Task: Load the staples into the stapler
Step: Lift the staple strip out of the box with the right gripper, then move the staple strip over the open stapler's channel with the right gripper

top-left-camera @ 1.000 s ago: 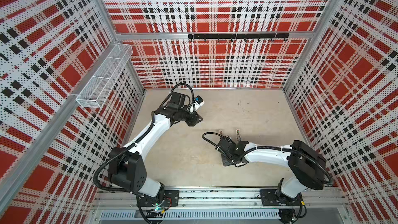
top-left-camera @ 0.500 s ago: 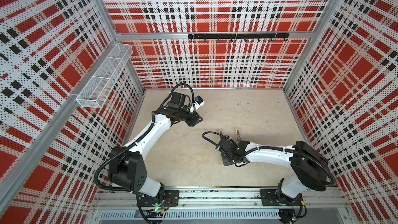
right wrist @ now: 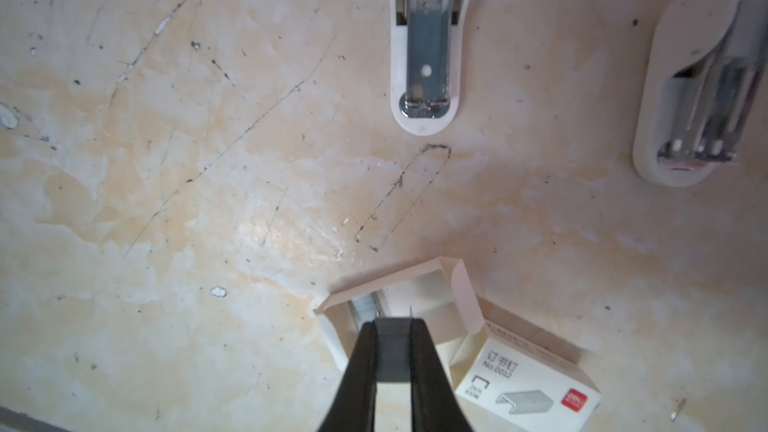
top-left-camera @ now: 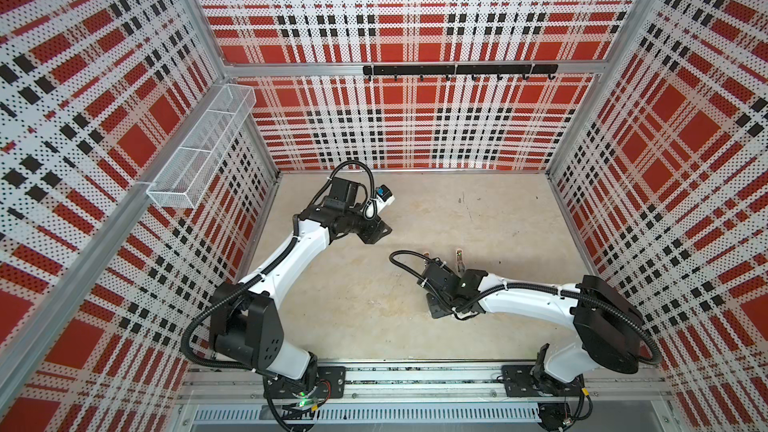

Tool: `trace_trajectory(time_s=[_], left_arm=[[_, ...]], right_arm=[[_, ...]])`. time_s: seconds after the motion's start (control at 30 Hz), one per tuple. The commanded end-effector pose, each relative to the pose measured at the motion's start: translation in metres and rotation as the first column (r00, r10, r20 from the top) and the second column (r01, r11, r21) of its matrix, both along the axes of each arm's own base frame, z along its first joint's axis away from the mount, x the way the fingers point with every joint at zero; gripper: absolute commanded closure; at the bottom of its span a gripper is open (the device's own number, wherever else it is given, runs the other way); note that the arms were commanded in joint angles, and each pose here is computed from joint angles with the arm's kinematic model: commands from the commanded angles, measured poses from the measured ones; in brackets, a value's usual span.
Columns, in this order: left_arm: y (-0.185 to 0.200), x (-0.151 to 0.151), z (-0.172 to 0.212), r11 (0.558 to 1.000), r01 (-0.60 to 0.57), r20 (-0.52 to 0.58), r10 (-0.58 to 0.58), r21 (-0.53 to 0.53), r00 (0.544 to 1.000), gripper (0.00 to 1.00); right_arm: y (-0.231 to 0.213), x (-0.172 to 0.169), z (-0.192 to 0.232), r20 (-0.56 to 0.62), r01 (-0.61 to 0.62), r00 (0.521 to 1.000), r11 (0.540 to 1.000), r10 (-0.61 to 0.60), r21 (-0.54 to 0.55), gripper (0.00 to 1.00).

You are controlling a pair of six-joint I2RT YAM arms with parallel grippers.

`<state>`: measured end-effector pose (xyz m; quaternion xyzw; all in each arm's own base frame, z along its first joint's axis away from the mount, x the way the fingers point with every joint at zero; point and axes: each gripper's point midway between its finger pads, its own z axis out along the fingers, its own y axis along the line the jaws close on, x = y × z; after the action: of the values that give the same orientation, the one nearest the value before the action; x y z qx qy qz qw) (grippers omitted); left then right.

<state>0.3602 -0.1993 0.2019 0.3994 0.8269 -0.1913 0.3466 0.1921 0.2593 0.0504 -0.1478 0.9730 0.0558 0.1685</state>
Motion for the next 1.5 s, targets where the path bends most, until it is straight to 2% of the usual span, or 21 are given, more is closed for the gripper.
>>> trace_trajectory(time_s=[0.0,0.27,0.6,0.63,0.67,1.0,1.13,1.47], left_arm=[[0.001,0.004,0.012,1.0,0.0,0.021,0.0,-0.009,1.0,0.44],[0.003,0.002,0.013,1.0,0.001,0.013,-0.001,-0.012,1.0,0.44],[0.013,0.001,0.02,1.0,-0.009,0.004,0.009,-0.019,1.0,0.44],[0.013,0.0,0.02,1.0,-0.003,0.001,0.004,-0.02,1.0,0.44],[0.012,-0.001,0.021,1.0,0.0,0.001,0.0,-0.022,1.0,0.44],[0.004,-0.008,0.026,0.997,0.072,-0.041,-0.074,-0.041,0.996,0.45],[0.001,-0.006,0.027,0.996,0.079,-0.052,-0.081,-0.048,0.995,0.45],[-0.004,0.001,0.023,0.995,0.081,-0.079,-0.085,-0.063,0.993,0.45]], right_arm=[[0.005,0.005,0.019,0.031,-0.009,0.999,0.999,0.008,0.038,1.0],[0.0,0.024,0.036,0.073,-0.002,0.997,0.994,-0.006,0.105,1.0],[-0.03,0.072,0.052,0.172,-0.006,0.985,0.995,-0.012,0.1,1.0],[-0.034,0.077,0.052,0.145,0.109,0.981,0.981,-0.132,0.159,1.0],[-0.039,0.08,0.052,0.186,-0.008,0.983,0.995,-0.011,0.097,1.0],[-0.075,0.106,0.049,0.234,0.009,0.972,0.996,-0.03,0.089,1.0],[-0.076,0.109,0.045,0.246,-0.005,0.969,0.993,-0.023,0.116,1.0],[-0.083,0.114,0.025,0.232,-0.008,0.973,0.997,-0.011,0.082,1.0]])
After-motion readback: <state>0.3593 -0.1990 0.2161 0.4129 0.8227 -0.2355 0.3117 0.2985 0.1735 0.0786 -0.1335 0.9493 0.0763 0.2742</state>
